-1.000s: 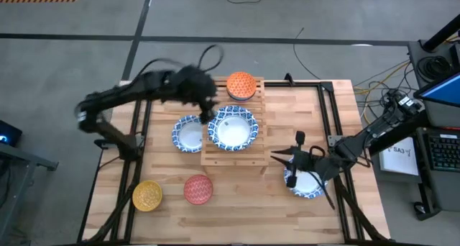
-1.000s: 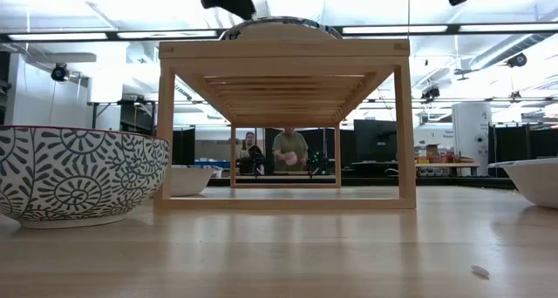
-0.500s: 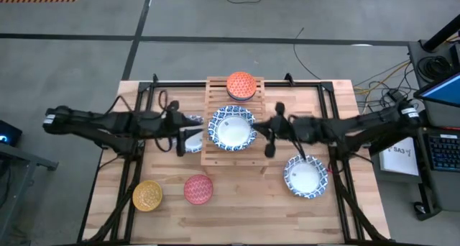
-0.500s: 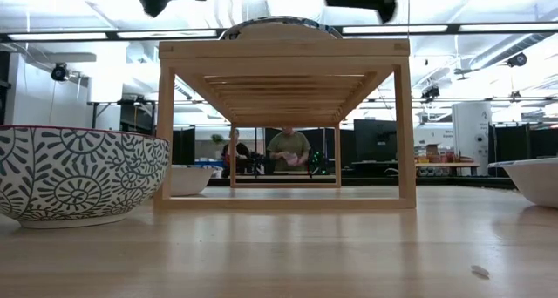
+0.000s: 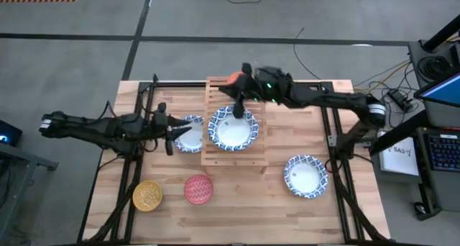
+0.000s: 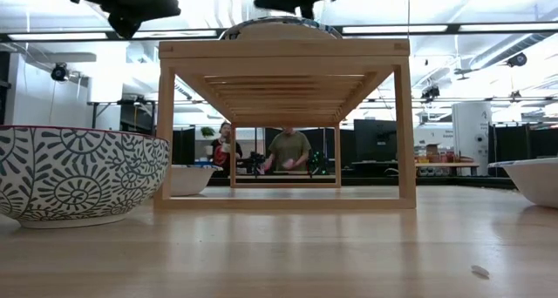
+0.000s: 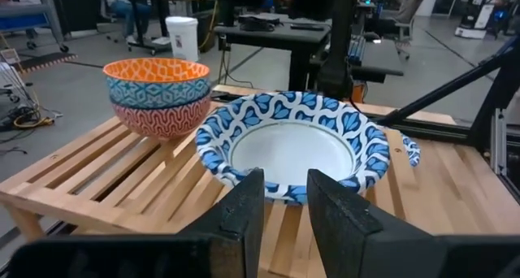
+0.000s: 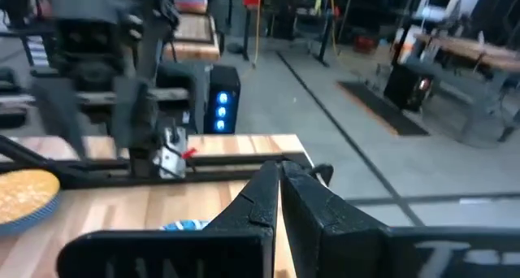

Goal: Place and stack bowls onto a shelf
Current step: Stack the orange bowl on top of the blue bowl on the shelf

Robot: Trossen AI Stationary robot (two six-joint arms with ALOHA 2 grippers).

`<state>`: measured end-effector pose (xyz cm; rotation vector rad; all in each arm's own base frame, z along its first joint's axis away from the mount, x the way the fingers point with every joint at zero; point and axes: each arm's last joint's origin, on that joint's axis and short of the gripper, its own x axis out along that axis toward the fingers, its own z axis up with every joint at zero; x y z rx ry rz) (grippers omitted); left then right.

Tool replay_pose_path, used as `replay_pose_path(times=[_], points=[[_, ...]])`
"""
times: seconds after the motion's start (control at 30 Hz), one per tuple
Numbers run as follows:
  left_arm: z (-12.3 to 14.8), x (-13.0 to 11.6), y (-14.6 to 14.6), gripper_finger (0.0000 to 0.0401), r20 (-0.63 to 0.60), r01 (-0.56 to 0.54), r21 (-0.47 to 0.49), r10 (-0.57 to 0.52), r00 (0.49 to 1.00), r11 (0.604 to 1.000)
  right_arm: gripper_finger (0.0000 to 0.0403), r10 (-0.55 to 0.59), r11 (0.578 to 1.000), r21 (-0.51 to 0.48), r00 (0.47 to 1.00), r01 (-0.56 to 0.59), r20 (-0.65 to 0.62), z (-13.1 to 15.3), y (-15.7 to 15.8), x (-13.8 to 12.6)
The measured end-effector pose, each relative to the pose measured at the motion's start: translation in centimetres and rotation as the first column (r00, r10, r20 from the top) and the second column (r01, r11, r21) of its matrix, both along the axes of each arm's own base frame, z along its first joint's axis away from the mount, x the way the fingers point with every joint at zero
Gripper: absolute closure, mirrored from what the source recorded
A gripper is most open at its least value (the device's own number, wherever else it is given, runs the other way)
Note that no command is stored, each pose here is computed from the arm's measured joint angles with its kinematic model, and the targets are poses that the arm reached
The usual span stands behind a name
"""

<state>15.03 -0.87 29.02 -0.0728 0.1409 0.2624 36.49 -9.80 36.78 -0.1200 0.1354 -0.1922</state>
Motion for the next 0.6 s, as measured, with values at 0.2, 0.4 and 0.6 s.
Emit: replay_pose_path(times=[0.2, 0.4, 0.6], points=[[0.0, -1.1, 0.2, 0.0324, 0.041, -0.001, -0.006, 0.001, 0.999, 1.0, 0.0394, -0.06, 0.998, 0.028, 0.994, 0.063, -0.087, -1.0, -4.2, 2.1], [0.3, -1.7, 0.2, 0.0324, 0.061, 0.0, -0.008, 0.001, 0.998, 1.0, 0.0394, -0.027, 0.995, 0.092, 0.991, 0.039, -0.13, -3.1, -7.1, 2.4], [0.2, -1.8, 0.2, 0.0324, 0.049, 0.0, -0.006, 0.0, 0.999, 1.0, 0.0394, -0.036, 0.991, 0.12, 0.987, 0.055, -0.155, -4.2, -8.3, 2.4]])
